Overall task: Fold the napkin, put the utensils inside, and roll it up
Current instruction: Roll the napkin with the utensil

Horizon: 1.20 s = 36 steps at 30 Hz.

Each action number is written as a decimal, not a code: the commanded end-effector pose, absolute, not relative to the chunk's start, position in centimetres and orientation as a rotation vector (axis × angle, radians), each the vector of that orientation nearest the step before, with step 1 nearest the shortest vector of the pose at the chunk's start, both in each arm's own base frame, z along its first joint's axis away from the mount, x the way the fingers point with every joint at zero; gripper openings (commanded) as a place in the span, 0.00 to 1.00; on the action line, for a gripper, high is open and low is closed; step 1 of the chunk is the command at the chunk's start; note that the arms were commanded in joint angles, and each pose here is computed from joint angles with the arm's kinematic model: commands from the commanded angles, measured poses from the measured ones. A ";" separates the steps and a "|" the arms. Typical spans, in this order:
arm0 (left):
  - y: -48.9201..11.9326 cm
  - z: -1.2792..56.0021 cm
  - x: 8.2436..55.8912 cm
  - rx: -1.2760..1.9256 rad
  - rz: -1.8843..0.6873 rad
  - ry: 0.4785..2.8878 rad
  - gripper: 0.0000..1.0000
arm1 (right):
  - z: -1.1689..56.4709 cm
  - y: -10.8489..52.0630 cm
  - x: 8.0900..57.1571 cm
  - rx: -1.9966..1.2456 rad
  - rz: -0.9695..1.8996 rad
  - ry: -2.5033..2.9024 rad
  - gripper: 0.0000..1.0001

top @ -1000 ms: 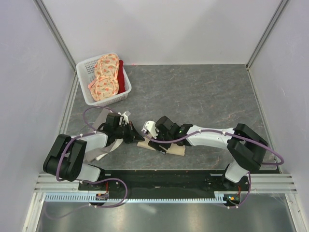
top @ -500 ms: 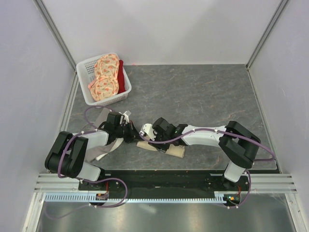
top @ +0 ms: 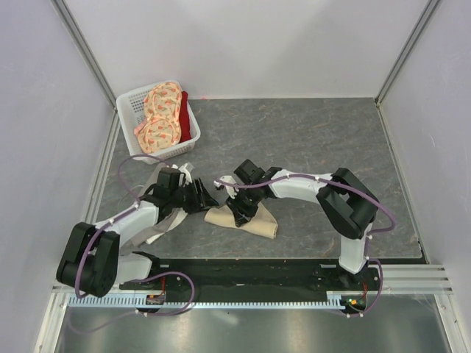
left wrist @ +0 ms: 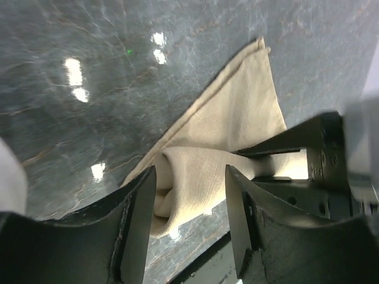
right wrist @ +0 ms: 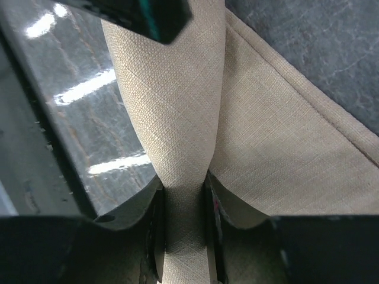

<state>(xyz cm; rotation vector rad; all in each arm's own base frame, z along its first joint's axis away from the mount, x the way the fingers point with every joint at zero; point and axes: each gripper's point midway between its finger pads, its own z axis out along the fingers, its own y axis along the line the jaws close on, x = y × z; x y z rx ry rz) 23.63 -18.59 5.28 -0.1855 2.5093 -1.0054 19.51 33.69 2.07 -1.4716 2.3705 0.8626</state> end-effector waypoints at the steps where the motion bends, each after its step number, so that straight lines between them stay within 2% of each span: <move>1: -17.1 5.5 23.9 -0.148 -0.884 2.477 0.57 | 1.3 32.3 16.9 -1.411 1.139 2.594 0.35; 9: -18.4 7.0 23.4 -0.054 -1.007 2.376 0.57 | 0.7 32.1 16.9 -1.303 1.399 2.683 0.37; 15: -19.4 6.4 22.6 -0.023 -1.107 2.382 0.55 | -0.4 31.8 17.2 -1.260 1.423 2.731 0.37; 20: -20.0 5.6 21.7 -0.026 -1.171 2.405 0.48 | -0.6 31.8 17.7 -1.241 1.423 2.734 0.38; 23: -20.1 5.4 21.5 -0.032 -1.189 2.412 0.41 | -0.7 31.7 18.0 -1.226 1.418 2.742 0.38; 30: -20.0 4.6 21.8 -0.050 -1.173 2.435 0.02 | -0.2 31.8 18.9 -1.201 1.375 2.741 0.44; 36: -20.0 3.8 22.0 -0.073 -1.147 2.493 0.02 | 2.2 31.9 21.3 -1.154 1.214 2.679 0.60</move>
